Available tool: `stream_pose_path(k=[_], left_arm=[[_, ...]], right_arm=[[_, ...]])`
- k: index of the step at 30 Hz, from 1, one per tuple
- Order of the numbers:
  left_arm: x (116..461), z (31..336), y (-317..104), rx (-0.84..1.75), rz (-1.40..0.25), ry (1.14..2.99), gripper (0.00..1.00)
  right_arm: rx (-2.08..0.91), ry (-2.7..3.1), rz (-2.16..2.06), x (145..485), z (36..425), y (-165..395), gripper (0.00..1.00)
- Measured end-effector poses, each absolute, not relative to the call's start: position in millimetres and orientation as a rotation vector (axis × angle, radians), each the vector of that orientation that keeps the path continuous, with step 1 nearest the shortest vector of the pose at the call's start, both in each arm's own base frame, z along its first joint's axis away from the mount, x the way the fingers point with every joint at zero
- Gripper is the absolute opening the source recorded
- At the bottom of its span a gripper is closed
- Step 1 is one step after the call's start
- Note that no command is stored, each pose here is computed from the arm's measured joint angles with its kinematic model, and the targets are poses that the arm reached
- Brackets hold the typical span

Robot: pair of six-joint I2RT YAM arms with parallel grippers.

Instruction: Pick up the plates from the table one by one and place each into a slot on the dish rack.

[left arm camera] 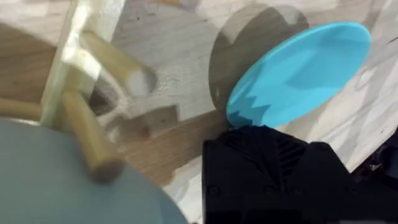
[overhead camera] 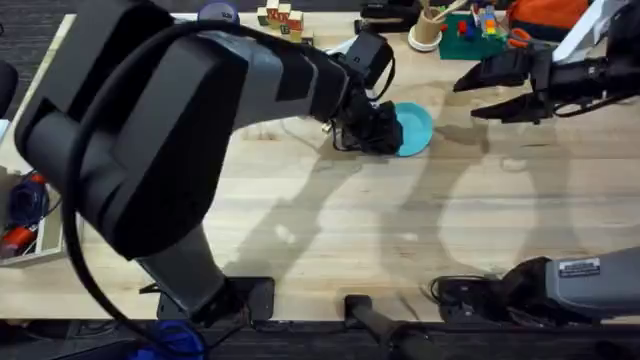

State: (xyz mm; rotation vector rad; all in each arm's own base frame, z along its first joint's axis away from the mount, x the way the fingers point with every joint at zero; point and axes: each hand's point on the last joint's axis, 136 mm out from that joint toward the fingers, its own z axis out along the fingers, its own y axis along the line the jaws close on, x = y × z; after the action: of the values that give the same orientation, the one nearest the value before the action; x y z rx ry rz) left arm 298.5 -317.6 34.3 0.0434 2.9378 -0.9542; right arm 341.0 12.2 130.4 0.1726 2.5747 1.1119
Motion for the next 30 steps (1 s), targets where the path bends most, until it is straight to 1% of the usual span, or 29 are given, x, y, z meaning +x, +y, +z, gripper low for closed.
stream_pose_path(k=[9, 21, 26, 30], left_arm=[[298.6, 34.3, -317.5, 0.044, -0.954, 2.938, 0.04], [298.4, 34.3, -317.6, 0.044, -0.954, 2.938, 0.04], [298.4, 34.3, -317.6, 0.044, -0.954, 2.938, 0.041], [298.4, 34.2, -317.5, 0.043, -0.954, 2.938, 0.041]], right_arm=[[0.171, 2.587, 1.124, 342.7, 123.0, 13.6, 0.992], [-0.142, 2.594, 1.065, 349.4, 118.4, 57.1, 0.992], [-0.201, 2.606, 1.068, 347.6, 116.5, 71.3, 0.992], [-0.214, 2.637, 1.09, 346.0, 106.4, 79.6, 0.992]])
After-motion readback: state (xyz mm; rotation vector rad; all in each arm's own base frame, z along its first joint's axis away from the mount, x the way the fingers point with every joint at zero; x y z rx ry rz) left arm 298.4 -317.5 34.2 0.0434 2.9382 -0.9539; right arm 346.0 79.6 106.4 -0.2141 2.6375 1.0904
